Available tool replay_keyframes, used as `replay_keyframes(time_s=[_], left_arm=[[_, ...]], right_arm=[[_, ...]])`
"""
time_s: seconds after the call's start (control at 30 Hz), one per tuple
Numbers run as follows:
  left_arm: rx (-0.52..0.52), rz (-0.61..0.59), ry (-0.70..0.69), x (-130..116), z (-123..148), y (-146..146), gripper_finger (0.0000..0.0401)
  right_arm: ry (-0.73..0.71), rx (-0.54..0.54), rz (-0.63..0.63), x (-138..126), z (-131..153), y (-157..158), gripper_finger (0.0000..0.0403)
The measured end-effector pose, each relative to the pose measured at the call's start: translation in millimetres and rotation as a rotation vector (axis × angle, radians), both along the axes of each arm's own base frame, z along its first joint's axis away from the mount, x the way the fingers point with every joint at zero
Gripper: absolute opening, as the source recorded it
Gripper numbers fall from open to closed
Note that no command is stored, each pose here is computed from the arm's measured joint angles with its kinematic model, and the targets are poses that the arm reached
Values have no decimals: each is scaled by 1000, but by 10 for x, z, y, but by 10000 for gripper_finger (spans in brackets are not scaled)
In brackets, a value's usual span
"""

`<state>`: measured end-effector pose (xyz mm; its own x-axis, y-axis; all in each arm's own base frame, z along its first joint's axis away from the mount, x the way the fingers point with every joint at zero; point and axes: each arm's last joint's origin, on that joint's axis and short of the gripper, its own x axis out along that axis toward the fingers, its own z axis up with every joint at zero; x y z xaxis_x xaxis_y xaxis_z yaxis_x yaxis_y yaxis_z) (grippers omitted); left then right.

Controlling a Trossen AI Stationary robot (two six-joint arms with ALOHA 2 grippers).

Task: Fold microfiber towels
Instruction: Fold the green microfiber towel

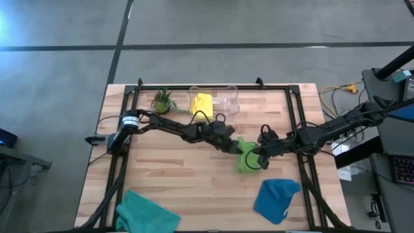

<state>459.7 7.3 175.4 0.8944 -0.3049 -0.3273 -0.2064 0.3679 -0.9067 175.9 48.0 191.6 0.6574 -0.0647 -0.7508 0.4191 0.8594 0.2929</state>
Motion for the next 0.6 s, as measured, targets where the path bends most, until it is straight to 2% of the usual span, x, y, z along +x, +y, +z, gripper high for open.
replay_keyframes(time_s=[0.2, 0.4, 0.6], left_arm=[[-8, 4, 21, 16, -79, -2, 0], [-6, 14, 19, 15, -87, 6, 0], [-5, 17, 17, 12, -92, 16, 0]], right_arm=[[15, 3, -10, -4, -21, -1, 9], [81, 46, -45, 19, -204, 14, 9], [17, 77, -45, 222, -404, 75, 9]])
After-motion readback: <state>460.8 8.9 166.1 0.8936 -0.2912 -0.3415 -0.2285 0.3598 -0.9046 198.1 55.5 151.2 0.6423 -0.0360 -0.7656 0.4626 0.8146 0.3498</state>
